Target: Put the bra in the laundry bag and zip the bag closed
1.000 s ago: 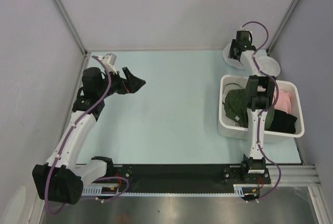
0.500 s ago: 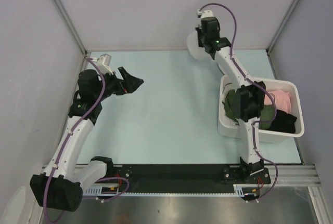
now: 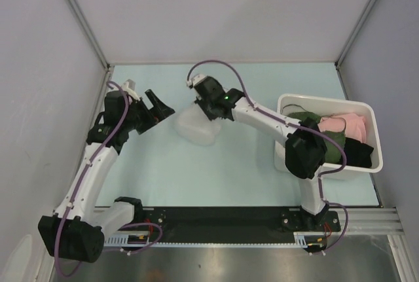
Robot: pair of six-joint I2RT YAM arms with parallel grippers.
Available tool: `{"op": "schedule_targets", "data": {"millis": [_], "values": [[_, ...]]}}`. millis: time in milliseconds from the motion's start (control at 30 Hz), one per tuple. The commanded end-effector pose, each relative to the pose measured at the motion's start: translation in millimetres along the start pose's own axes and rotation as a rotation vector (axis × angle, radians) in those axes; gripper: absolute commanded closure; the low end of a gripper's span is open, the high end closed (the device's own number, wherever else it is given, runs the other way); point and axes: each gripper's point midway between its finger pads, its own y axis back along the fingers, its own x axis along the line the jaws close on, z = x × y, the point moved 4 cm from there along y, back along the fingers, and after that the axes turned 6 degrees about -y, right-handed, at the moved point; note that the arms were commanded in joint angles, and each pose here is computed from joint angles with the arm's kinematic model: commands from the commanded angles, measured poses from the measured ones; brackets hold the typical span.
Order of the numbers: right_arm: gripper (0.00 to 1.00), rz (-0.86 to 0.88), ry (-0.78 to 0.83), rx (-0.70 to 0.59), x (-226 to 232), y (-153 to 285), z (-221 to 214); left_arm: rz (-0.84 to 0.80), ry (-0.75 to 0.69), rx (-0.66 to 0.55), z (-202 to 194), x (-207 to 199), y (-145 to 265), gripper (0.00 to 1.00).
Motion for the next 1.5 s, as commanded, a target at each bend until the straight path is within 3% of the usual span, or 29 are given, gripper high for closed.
{"op": "schedule_targets", "data": {"millis": [0,133,200,300,400,467,533,600,667,733,833,900,1033,1133,1167,1300,1467], "values": [[1.0,0.081,0.031,0.16,42.7,41.8,-36.5,0.145,0.14,-0.057,8.7,-3.6,49.3,0.0],[0.98,0.212,-0.004,0.178,62.8,67.2,-48.4,0.09,0.18,-0.12,15.9,-18.3,68.2,0.01],[0.76,0.3,-0.033,0.19,71.0,79.3,-49.5,0.072,0.186,-0.086,12.6,-19.2,62.1,0.01],[0.58,0.488,-0.042,0.243,87.1,98.8,-58.5,0.015,0.163,-0.011,7.4,-25.0,51.2,0.03],[0.37,0.62,-0.15,0.23,86.2,119.0,-52.6,0.002,0.175,0.073,-5.9,-22.6,40.7,0.04],[0.24,0.61,-0.319,0.209,56.0,122.4,-39.2,0.003,0.168,0.109,-15.0,-19.5,33.4,0.04],[0.19,0.564,-0.458,0.17,22.8,123.5,-25.6,0.006,0.126,0.186,-29.9,-20.5,23.9,0.05],[0.11,0.39,-0.668,0.088,-36.7,127.0,-9.2,0.024,0.096,0.257,-49.4,-25.3,18.0,0.05],[0.01,0.243,-0.745,0.014,-76.4,140.0,-4.4,0.046,0.069,0.263,-58.0,-30.3,14.5,0.06],[0.0,-0.005,-0.824,-0.041,-125.3,146.3,-10.1,0.037,0.02,0.266,-67.0,-42.8,16.0,0.06],[0.0,-0.437,-0.946,-0.035,-190.4,159.7,-53.6,0.046,-0.026,0.272,-72.0,-48.9,13.8,0.06],[0.0,-0.545,-0.995,0.034,-209.3,164.6,-84.7,0.064,-0.051,0.297,-75.9,-48.6,14.5,0.07],[0.0,-0.625,-1.086,0.15,-241.1,157.5,-140.0,0.084,-0.064,0.339,-87.4,-43.7,13.8,0.05],[0.02,-0.615,-1.039,0.2,-245.2,142.9,-164.5,0.131,-0.061,0.389,-99.1,-32.0,9.3,0.01],[0.07,-0.609,-1.015,0.211,-243.7,135.3,-174.0,0.143,-0.061,0.403,-102.0,-29.3,7.7,0.0],[0.24,-0.523,-0.961,0.165,-237.8,113.8,-182.5,0.158,-0.079,0.431,-104.3,-27.4,-1.1,0.01],[0.22,-0.527,-0.899,0.154,-239.8,89.5,-190.3,0.173,-0.115,0.495,-113.0,-21.4,-20.8,0.01]]}}
